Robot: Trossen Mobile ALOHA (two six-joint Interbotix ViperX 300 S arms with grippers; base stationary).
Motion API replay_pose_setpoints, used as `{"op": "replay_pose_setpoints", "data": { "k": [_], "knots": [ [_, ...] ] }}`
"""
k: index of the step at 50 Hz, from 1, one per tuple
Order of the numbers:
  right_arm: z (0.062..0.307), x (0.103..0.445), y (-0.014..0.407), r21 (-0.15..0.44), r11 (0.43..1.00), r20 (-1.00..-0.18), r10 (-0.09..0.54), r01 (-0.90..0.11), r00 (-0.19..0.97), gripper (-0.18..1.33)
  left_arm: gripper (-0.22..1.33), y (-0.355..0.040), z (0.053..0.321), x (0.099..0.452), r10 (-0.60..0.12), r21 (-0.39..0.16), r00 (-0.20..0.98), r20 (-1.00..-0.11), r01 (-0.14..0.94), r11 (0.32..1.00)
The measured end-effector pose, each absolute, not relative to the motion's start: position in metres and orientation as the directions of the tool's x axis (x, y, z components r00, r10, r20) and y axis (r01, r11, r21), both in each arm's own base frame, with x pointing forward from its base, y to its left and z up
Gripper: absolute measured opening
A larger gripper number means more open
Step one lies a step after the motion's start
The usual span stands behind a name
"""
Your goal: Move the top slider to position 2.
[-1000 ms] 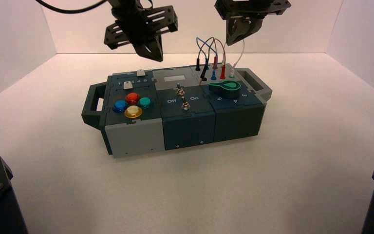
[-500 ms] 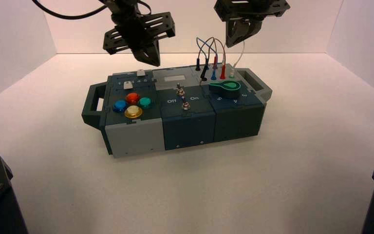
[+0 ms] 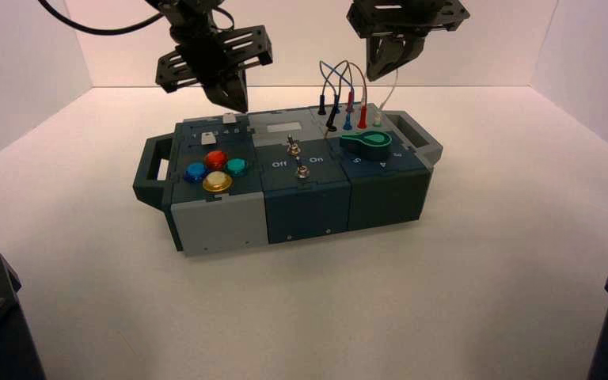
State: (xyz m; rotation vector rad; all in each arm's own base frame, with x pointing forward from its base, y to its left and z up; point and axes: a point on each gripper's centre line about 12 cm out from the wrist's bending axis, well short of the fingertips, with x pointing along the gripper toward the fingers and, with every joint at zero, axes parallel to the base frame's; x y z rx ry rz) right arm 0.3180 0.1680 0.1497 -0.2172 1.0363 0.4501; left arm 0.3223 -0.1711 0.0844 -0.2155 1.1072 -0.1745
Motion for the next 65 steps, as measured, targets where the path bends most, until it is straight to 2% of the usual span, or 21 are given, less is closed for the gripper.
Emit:
{"op": "replay_pose_setpoints", "data": {
  "k": [65],
  "knots": [
    [0.1419,0.3206,0.1705,0.05,0.892,-0.888,0.246,-0.45,0.388,-0.14,-0.16,-0.1672,0.0818,0.3183,-0.206,-0.203,0.372,-0.905,0.047,0.978]
  ]
}}
